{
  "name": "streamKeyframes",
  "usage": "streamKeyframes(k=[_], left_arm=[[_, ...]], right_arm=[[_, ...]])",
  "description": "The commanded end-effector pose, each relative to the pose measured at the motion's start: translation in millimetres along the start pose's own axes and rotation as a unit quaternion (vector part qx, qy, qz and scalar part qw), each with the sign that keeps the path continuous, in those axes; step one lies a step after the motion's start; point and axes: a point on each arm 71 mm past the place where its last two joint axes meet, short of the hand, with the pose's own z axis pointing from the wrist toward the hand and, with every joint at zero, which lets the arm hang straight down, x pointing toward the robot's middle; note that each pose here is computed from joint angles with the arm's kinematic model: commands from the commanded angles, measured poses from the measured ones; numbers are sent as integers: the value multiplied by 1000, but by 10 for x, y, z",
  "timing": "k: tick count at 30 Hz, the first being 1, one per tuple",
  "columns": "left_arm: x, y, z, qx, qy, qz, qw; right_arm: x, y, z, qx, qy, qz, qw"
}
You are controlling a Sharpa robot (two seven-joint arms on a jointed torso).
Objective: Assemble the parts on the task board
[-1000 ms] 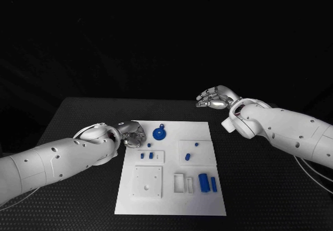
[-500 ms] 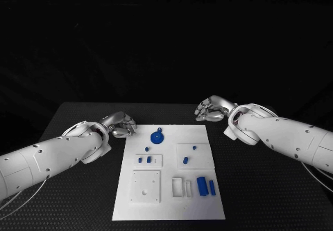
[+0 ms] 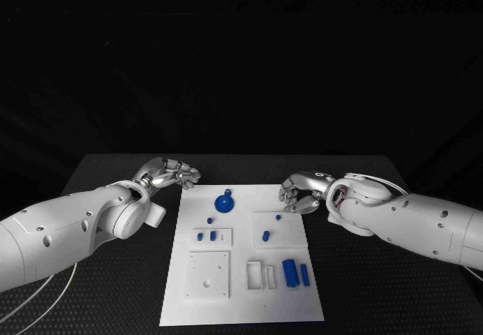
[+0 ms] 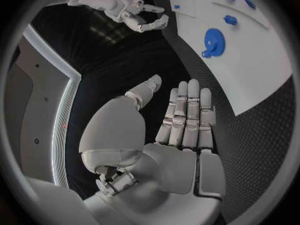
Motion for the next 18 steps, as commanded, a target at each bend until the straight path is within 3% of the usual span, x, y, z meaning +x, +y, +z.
streamKeyframes(k=[1,8,12,18], left_arm=[[62,-57,-16,17,4,-71,997],[60,-51,-9,15,0,-88,996],[54,-47,-9,12,-2,-92,996],[84,-57,-2,14,3,-94,995]], right_arm=[[92,52,-33,1,12,-66,998],[201,159,-38,-10,15,-81,997],[206,194,-25,-11,1,-87,996],[232,204,9,-9,3,-94,996]])
